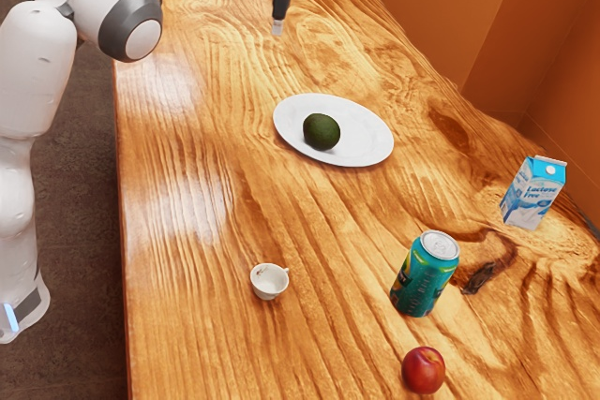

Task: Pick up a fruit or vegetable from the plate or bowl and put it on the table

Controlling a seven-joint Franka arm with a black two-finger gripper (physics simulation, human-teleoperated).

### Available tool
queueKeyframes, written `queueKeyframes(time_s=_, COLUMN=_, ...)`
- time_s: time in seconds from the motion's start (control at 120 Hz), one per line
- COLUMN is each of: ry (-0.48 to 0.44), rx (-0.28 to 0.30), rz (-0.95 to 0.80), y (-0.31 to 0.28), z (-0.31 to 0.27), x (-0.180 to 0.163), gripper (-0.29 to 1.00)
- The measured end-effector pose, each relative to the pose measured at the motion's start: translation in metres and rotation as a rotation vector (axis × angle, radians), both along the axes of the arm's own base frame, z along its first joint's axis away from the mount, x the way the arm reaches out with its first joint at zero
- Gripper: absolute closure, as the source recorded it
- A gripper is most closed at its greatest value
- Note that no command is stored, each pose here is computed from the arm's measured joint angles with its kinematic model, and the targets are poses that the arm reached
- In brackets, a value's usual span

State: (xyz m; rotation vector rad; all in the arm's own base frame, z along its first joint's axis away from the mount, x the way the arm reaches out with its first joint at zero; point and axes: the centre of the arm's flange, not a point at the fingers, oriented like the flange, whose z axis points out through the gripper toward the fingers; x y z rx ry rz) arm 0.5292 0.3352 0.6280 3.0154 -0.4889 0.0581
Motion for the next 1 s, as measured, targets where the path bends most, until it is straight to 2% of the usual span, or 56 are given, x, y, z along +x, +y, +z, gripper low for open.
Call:
queueKeyframes(time_s=0.267, ry=-0.013, rx=0.004, rz=-0.098, y=-0.001, z=0.003, x=0.0, gripper=0.0)
queueKeyframes(time_s=0.358, ry=-0.08, rx=0.038, rz=-0.13, y=-0.011, z=0.046, x=-0.017, gripper=0.0)
queueKeyframes(time_s=0.458, ry=-0.146, rx=0.096, rz=-0.204, y=-0.053, z=0.105, x=-0.036, gripper=0.0)
queueKeyframes(time_s=0.533, ry=-0.163, rx=0.103, rz=-0.262, y=-0.09, z=0.128, x=-0.044, gripper=0.0)
queueKeyframes(time_s=0.7, ry=-0.047, rx=0.06, rz=-0.348, y=-0.138, z=0.085, x=-0.025, gripper=0.0)
queueKeyframes(time_s=0.792, ry=0.001, rx=0.024, rz=-0.368, y=-0.14, z=0.046, x=-0.048, gripper=0.0)
queueKeyframes(time_s=0.908, ry=0.064, rx=-0.01, rz=-0.286, y=-0.096, z=-0.015, x=-0.09, gripper=0.0)
queueKeyframes(time_s=1.0, ry=0.078, rx=0.011, rz=-0.24, y=-0.073, z=-0.038, x=-0.106, gripper=0.0)
